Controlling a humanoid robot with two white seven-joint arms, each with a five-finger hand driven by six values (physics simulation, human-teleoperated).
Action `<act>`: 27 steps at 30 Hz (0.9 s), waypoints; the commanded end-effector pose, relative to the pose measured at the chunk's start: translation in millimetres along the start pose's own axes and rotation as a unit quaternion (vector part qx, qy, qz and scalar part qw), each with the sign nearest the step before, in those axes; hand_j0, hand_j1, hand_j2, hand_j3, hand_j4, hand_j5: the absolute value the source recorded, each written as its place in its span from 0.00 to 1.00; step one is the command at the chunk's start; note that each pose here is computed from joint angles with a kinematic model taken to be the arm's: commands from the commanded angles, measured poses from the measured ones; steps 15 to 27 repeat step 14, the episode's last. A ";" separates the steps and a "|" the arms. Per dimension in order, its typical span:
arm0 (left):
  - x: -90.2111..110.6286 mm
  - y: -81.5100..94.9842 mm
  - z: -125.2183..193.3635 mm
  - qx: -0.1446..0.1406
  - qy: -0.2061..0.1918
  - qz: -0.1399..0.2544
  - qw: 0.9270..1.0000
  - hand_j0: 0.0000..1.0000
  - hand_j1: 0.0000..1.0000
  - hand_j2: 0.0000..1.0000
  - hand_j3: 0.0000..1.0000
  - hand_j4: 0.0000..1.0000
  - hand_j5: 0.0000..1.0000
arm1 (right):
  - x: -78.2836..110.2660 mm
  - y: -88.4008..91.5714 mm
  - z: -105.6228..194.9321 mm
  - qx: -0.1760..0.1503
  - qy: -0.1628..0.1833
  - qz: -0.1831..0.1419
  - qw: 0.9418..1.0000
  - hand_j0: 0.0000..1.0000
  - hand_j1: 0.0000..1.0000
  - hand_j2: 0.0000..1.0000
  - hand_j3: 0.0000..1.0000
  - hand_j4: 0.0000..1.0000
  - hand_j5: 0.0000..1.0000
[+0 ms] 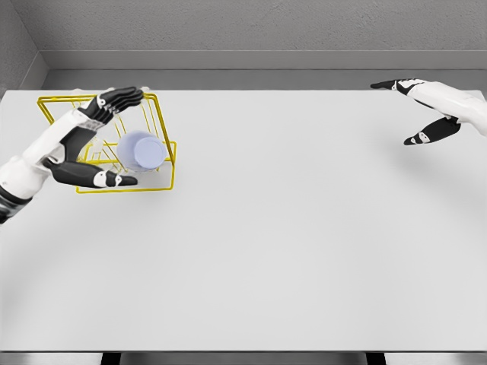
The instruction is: Place the cup on the cup holder with both arms
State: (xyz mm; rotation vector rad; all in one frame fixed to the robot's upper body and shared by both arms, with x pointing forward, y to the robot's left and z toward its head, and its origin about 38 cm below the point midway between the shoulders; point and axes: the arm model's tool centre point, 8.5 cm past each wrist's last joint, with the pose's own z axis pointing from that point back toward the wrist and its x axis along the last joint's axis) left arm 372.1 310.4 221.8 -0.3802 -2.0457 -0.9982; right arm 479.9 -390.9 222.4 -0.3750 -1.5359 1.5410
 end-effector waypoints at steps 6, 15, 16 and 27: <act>28.0 -19.5 4.9 -0.068 -0.019 -0.063 0.996 1.00 1.00 1.00 1.00 1.00 1.00 | -0.3 -0.3 0.6 -0.002 0.000 -0.003 1.000 1.00 1.00 1.00 1.00 1.00 1.00; 23.8 -26.5 11.5 -0.069 -0.010 -0.052 0.996 1.00 1.00 1.00 1.00 1.00 1.00 | -0.6 2.8 0.8 0.001 0.001 -0.004 1.000 1.00 1.00 1.00 1.00 1.00 1.00; 23.8 -26.5 11.5 -0.069 -0.010 -0.052 0.996 1.00 1.00 1.00 1.00 1.00 1.00 | -0.6 2.8 0.8 0.001 0.001 -0.004 1.000 1.00 1.00 1.00 1.00 1.00 1.00; 23.8 -26.5 11.5 -0.069 -0.010 -0.052 0.996 1.00 1.00 1.00 1.00 1.00 1.00 | -0.6 2.8 0.8 0.001 0.001 -0.004 1.000 1.00 1.00 1.00 1.00 1.00 1.00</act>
